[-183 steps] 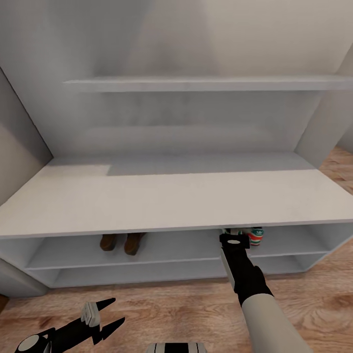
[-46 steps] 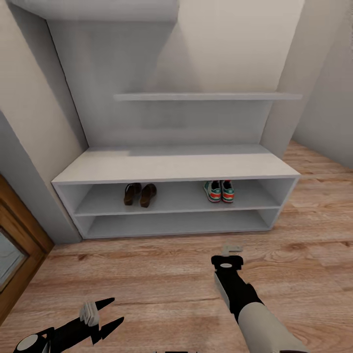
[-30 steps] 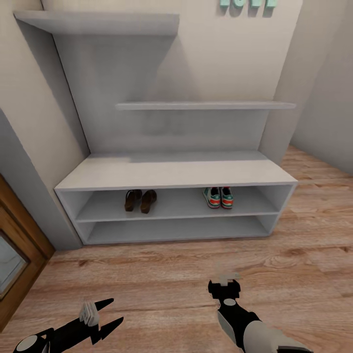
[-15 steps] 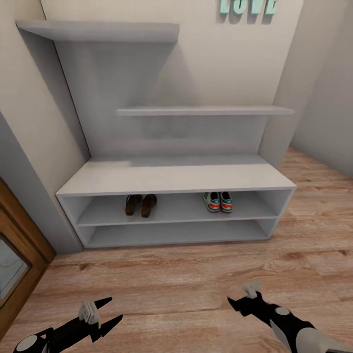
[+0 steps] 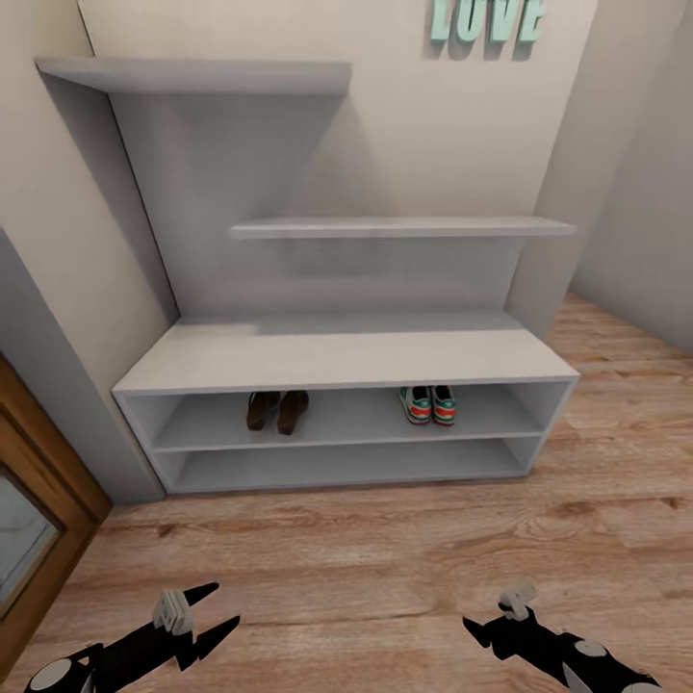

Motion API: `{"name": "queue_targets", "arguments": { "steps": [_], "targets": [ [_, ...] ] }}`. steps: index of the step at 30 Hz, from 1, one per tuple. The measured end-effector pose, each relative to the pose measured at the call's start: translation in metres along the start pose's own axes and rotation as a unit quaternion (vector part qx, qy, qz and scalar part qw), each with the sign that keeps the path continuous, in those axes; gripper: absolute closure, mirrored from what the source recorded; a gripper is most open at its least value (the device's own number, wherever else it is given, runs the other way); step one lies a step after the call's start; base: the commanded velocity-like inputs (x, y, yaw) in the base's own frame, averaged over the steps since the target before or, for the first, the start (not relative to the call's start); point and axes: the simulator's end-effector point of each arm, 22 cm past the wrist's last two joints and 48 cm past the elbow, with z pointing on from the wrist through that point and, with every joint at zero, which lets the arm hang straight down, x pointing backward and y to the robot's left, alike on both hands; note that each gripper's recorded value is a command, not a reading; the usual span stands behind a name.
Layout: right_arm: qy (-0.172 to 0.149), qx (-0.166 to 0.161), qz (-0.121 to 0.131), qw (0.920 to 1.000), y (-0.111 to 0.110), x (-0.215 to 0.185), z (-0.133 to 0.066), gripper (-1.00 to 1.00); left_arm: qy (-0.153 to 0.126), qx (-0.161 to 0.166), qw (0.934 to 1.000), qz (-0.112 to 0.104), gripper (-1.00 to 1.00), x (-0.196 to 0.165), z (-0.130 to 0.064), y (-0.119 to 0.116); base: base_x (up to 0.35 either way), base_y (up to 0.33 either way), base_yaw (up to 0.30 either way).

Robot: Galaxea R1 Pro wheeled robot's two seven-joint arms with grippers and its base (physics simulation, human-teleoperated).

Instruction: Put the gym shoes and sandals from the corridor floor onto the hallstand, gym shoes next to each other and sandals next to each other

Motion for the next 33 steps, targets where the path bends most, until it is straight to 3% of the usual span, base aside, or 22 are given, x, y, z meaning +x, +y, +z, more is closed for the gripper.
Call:
{"name": "queue_targets", "arguments": {
  "steps": [6, 8, 21, 33],
  "targets": [
    [0.014, -0.004, 0.025, 0.9996, 0.014, 0.022, -0.012, -1.00, -0.003, -0.005, 1.0000, -0.001, -1.00, -0.014, -0.005, 0.000, 0.000, 0.000, 0.000],
    [0.032, -0.015, 0.038, 0.9986, 0.037, 0.043, -0.012, -1.00, -0.003, -0.005, 1.0000, -0.001, -1.00, -0.018, -0.006, -0.002, 0.000, 0.000, 0.000],
    [0.066, -0.018, 0.063, 0.9957, 0.087, 0.078, -0.022, -1.00, -0.003, -0.004, 1.0000, -0.001, -1.00, -0.038, -0.011, -0.008, 0.000, 0.000, 0.000],
    [0.081, -0.021, 0.071, 0.9940, 0.101, 0.100, -0.026, -1.00, -0.003, -0.004, 1.0000, -0.001, -1.00, -0.038, -0.011, -0.008, 0.000, 0.000, 0.000]
  ]
}}
